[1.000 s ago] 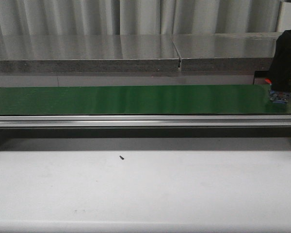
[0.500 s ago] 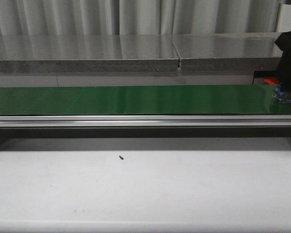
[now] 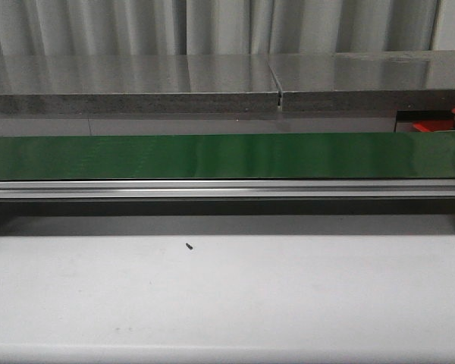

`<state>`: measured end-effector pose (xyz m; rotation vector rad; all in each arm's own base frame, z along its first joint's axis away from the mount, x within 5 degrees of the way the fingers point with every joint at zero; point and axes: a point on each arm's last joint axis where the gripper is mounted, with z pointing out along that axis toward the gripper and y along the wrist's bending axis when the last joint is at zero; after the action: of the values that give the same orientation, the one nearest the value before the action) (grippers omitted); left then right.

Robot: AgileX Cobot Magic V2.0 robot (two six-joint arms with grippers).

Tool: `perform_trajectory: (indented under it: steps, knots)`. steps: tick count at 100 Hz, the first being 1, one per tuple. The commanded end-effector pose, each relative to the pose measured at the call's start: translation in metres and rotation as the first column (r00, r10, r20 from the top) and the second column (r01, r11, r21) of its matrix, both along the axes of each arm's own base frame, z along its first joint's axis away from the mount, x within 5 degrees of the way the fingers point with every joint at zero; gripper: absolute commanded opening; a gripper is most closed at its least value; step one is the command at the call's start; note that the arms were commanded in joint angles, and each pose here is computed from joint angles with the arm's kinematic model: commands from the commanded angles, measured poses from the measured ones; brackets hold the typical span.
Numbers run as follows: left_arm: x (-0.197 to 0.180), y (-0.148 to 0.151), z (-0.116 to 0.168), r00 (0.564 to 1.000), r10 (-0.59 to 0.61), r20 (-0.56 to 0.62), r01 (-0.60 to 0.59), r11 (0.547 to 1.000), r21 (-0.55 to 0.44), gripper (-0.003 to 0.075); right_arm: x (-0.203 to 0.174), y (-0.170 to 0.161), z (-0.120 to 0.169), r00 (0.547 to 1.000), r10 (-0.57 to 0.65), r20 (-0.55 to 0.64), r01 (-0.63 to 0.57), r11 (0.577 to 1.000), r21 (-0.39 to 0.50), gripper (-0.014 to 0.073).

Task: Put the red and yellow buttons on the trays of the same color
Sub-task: 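Place the yellow button into the yellow tray and open the right gripper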

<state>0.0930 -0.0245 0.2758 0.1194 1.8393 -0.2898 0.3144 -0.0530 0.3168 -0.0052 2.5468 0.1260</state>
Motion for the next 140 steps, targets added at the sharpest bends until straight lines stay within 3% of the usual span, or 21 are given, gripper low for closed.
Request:
perform_trajectory:
  steps: [1,18,41,68,121,130,140]
  knots:
    - [0.002,0.002,0.015,0.996,0.028,0.081,-0.026,0.999,-0.026,-0.0019,-0.023,-0.017,0.036,0.989,-0.119,0.087,0.124,0.99,-0.061,0.0153]
    - [0.002,0.002,0.015,0.996,0.028,0.081,-0.026,0.999,-0.026,-0.0019,-0.048,-0.043,0.029,0.968,-0.248,0.039,0.25,0.965,-0.084,0.0153]
    - [0.002,0.002,0.015,0.996,0.028,0.081,-0.025,0.999,-0.028,-0.0019,-0.061,-0.06,-0.021,0.932,-0.361,-0.032,0.36,0.932,-0.035,0.0153]
    - [0.002,0.002,0.015,0.996,0.028,0.081,-0.025,0.999,-0.028,-0.0019,-0.067,-0.061,-0.078,0.915,-0.403,-0.02,0.402,0.915,-0.038,0.0153]
    - [0.002,0.002,0.015,0.996,0.028,0.081,-0.025,0.999,-0.028,-0.0019,-0.049,-0.071,-0.12,0.904,-0.417,-0.095,0.416,0.909,-0.035,0.0159]
    - [0.002,0.002,0.015,0.996,0.028,0.081,-0.025,0.999,-0.028,-0.0019,-0.049,-0.071,-0.119,0.904,-0.415,-0.102,0.414,0.91,-0.033,0.0238]
    - [0.002,0.002,0.015,0.996,0.028,0.081,-0.025,0.999,-0.028,-0.0019,-0.049,-0.071,-0.117,0.904,-0.412,-0.114,0.411,0.911,-0.031,0.0425]
